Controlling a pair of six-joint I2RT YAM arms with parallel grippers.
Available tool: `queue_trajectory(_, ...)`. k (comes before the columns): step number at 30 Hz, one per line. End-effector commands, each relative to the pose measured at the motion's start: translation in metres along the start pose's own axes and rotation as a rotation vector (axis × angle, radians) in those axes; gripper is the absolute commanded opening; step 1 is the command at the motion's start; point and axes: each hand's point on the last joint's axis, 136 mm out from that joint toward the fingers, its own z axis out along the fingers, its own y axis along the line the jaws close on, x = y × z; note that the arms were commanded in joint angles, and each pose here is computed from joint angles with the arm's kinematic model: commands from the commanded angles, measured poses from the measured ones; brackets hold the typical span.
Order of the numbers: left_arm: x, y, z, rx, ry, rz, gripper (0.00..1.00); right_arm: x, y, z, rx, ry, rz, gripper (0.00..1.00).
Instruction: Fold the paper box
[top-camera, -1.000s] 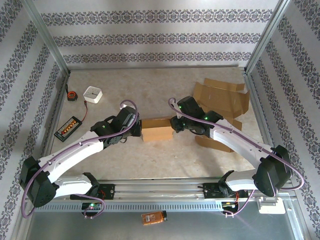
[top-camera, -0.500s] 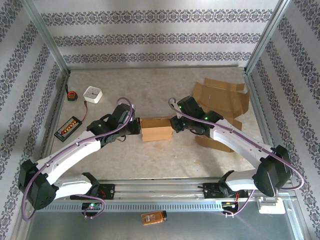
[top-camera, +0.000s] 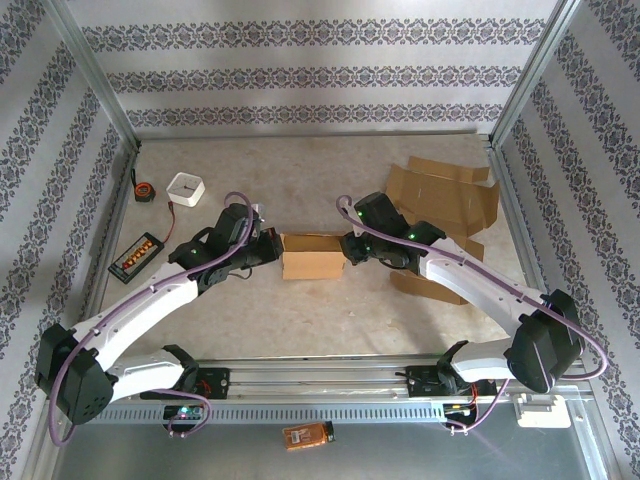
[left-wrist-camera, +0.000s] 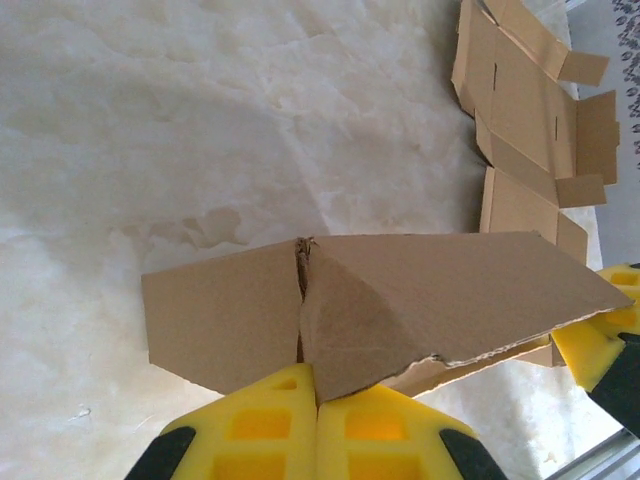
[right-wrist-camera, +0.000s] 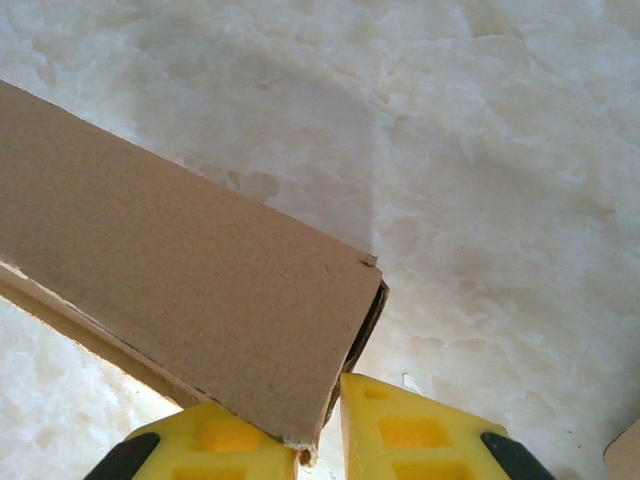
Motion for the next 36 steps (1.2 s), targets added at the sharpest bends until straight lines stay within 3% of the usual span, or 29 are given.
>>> queue_trajectory(1,-0.009,-0.01,-0.001,0.074,-0.025,-0.056,0.0,0.034,-0.013,0.008,0.065,0.134,-0.006,0.19)
queue_trajectory(9,-0.012,-0.036,0.003,0.222,0.012,-0.123,0.03,0.034,-0.01,0.009,0.062,0.138,-0.013,0.19)
queue_trajectory(15,-0.007,-0.041,0.009,0.247,0.052,-0.129,0.03,0.034,-0.009,0.011,0.059,0.144,-0.014,0.19)
queue_trajectory(26,-0.002,0.011,0.0,-0.032,0.026,-0.023,0.03,0.038,-0.01,0.013,0.065,0.156,-0.021,0.19)
queue_trajectory(36,0.002,0.032,0.002,-0.133,0.028,0.046,0.02,0.04,-0.01,0.014,0.071,0.165,-0.027,0.16)
